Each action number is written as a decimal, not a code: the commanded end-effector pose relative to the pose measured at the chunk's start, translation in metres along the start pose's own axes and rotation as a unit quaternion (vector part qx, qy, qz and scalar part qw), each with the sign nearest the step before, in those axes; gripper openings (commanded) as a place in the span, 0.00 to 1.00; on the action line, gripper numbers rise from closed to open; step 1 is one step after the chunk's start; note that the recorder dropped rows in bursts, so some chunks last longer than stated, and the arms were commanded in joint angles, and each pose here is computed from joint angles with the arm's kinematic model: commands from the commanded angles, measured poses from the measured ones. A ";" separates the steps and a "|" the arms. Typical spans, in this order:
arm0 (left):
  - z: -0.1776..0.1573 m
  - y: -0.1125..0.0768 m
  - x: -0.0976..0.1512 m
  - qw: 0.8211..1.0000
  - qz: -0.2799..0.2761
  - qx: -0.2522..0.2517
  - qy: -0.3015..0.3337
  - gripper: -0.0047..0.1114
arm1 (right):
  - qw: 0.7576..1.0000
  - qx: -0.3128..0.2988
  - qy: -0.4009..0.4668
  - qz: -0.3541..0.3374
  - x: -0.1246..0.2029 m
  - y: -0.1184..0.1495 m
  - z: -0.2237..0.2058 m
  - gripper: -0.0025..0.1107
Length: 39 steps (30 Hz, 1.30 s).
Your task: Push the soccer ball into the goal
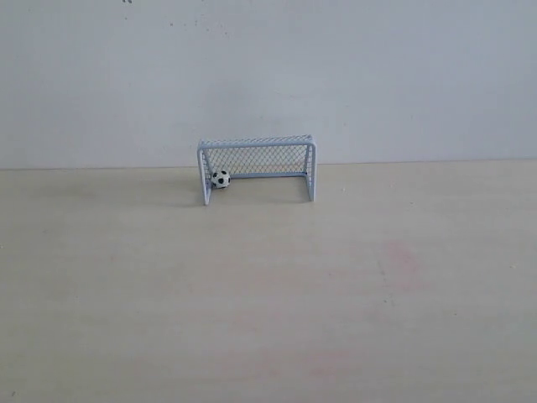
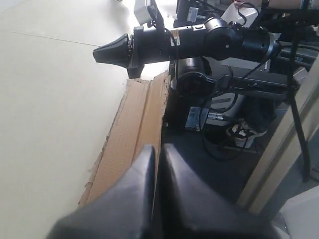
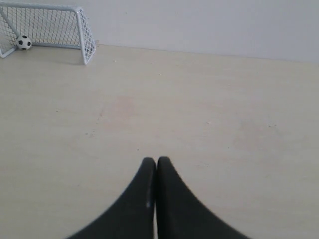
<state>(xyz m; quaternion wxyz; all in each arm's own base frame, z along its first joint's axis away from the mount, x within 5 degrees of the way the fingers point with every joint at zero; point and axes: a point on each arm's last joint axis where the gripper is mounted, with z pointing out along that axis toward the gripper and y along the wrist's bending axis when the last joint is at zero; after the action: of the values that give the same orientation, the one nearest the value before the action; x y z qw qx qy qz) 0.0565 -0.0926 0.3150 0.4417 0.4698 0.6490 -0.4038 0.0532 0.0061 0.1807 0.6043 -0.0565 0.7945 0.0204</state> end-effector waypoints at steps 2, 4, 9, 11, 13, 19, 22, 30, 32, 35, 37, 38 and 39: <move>-0.016 -0.019 -0.010 0.996 0.023 -0.074 -0.052 0.08 | 1.000 0.000 -0.008 0.000 -0.001 0.000 0.000 0.02; -0.024 -0.025 -0.014 0.988 0.043 -0.123 -0.087 0.08 | 1.000 0.000 -0.008 0.000 -0.001 0.000 0.000 0.02; -0.044 -0.046 -0.015 0.962 0.108 -0.203 -0.150 0.08 | 1.000 0.000 -0.008 0.000 -0.001 0.000 0.000 0.02; -0.048 -0.053 -0.013 0.954 0.132 -0.220 -0.155 0.08 | 1.000 0.000 -0.008 0.000 -0.001 0.000 0.000 0.02; -0.052 -0.058 -0.010 0.947 0.156 -0.236 -0.151 0.08 | 1.000 0.000 -0.008 0.000 -0.001 0.000 0.000 0.02; -0.070 -0.062 -0.008 0.894 0.223 -0.348 -0.170 0.08 | 1.000 0.000 -0.008 0.000 -0.001 0.000 0.000 0.02; -0.087 -0.068 -0.016 0.847 0.243 -0.416 -0.226 0.08 | 1.000 0.000 -0.008 0.000 -0.001 0.000 0.000 0.02; -0.134 -0.084 -0.046 0.706 0.274 -0.556 -0.341 0.08 | 1.000 0.000 -0.008 0.000 -0.001 0.000 0.000 0.02; -0.141 -0.085 -0.047 0.685 0.270 -0.574 -0.358 0.08 | 1.000 0.000 -0.008 0.000 -0.001 0.000 0.000 0.02; -0.146 -0.086 -0.048 0.665 0.265 -0.591 -0.373 0.08 | 1.000 0.000 -0.008 0.000 -0.001 0.000 0.000 0.02; -0.146 -0.085 -0.047 0.663 0.263 -0.593 -0.373 0.08 | 1.000 0.000 -0.008 0.000 -0.001 0.000 0.000 0.02; -0.145 -0.084 -0.047 0.666 0.263 -0.591 -0.371 0.08 | 1.000 0.000 -0.007 0.000 -0.001 0.000 0.000 0.02; -0.145 -0.084 -0.047 0.668 0.264 -0.590 -0.369 0.08 | 1.000 0.000 -0.006 0.000 -0.001 0.000 0.000 0.02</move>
<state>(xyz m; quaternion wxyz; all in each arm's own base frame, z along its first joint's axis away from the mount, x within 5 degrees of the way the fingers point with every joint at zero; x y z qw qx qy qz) -0.0438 0.0106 0.4098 0.9166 0.0798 0.3880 0.0545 0.0532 0.0061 0.1807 0.6043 -0.0565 0.7945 0.0204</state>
